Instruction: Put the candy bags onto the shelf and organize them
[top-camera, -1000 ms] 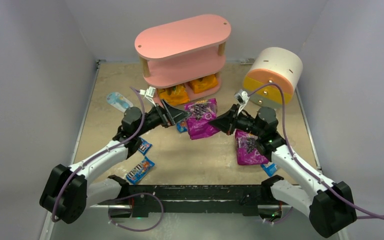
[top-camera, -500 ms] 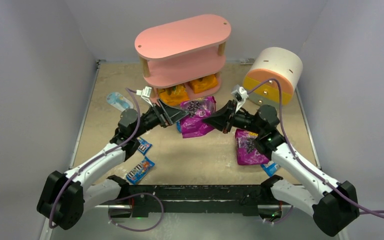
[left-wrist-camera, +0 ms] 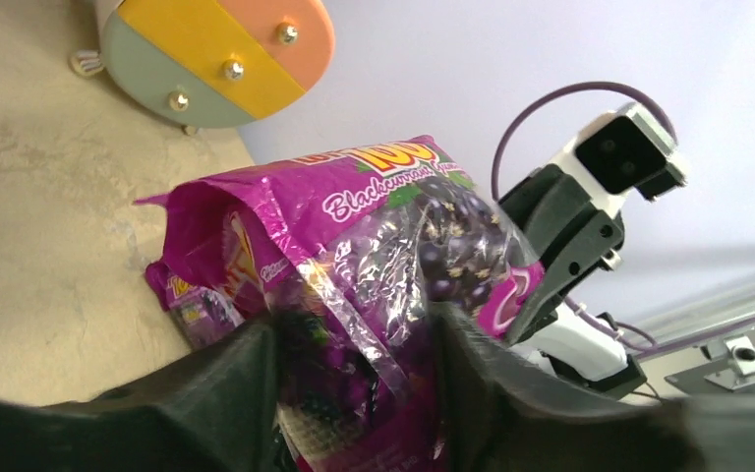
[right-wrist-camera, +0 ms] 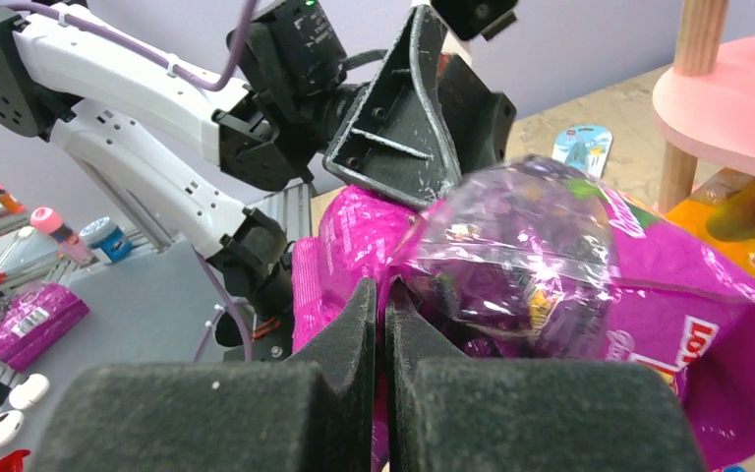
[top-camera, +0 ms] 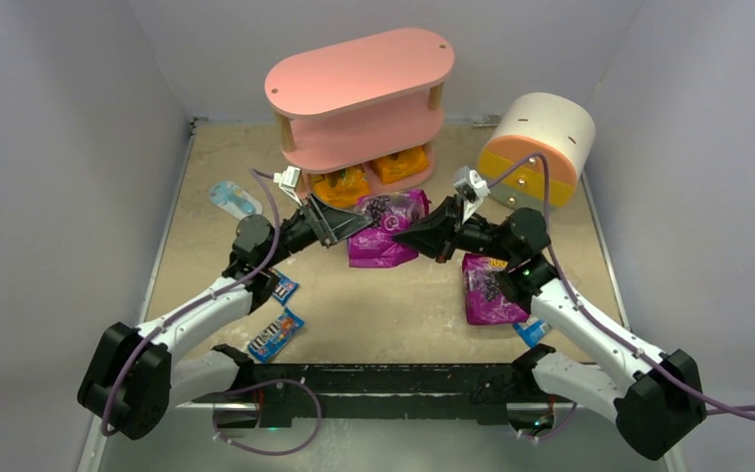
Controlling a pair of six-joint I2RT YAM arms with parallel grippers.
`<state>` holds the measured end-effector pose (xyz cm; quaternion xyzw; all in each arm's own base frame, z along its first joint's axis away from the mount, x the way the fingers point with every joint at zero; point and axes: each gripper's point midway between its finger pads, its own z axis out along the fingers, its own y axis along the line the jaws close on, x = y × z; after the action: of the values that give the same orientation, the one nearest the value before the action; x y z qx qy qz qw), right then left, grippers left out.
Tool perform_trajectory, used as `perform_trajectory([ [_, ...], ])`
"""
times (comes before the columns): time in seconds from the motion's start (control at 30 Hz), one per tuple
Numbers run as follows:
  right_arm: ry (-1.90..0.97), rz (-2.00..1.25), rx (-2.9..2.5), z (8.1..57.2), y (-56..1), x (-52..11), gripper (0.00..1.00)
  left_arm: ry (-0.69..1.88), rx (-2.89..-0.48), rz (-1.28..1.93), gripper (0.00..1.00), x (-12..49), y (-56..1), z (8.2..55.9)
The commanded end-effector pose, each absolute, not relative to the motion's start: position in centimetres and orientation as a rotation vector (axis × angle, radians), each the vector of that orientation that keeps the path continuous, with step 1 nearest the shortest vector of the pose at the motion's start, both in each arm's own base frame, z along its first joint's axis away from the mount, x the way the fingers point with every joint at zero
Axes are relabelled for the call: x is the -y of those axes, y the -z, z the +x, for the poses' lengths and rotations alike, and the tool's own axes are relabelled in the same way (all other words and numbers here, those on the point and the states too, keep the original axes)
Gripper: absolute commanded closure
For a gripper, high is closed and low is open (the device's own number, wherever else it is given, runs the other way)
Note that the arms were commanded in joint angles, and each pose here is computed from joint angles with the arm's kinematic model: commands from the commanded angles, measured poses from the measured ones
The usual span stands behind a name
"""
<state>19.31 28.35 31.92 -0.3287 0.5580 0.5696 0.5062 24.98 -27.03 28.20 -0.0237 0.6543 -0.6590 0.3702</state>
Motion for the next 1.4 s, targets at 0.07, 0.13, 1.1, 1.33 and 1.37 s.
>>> perform_trajectory([
  [0.07,-1.321,-0.824,-1.183,19.0,-35.5,-28.3,1.0,1.775,-1.52,0.066,0.84,27.3,-32.3,23.1],
  [0.13,-1.298,-0.795,-1.238,19.6,-34.5,-28.1,1.0,1.738,-1.527,0.071,1.0,27.2,-32.3,23.3],
  [1.1,-1.827,0.403,-1.315,27.0,-34.4,-28.4,0.02,0.978,-1.132,-0.276,1.0,19.5,-40.7,31.9],
  [1.33,-1.926,0.573,-1.274,28.1,-33.9,-29.9,0.02,1.029,-1.017,-0.306,1.0,19.6,-42.9,30.5],
  [1.37,-1.922,0.572,-1.273,28.3,-34.0,-30.1,0.02,1.035,-1.015,-0.298,1.0,19.8,-43.1,30.5],
])
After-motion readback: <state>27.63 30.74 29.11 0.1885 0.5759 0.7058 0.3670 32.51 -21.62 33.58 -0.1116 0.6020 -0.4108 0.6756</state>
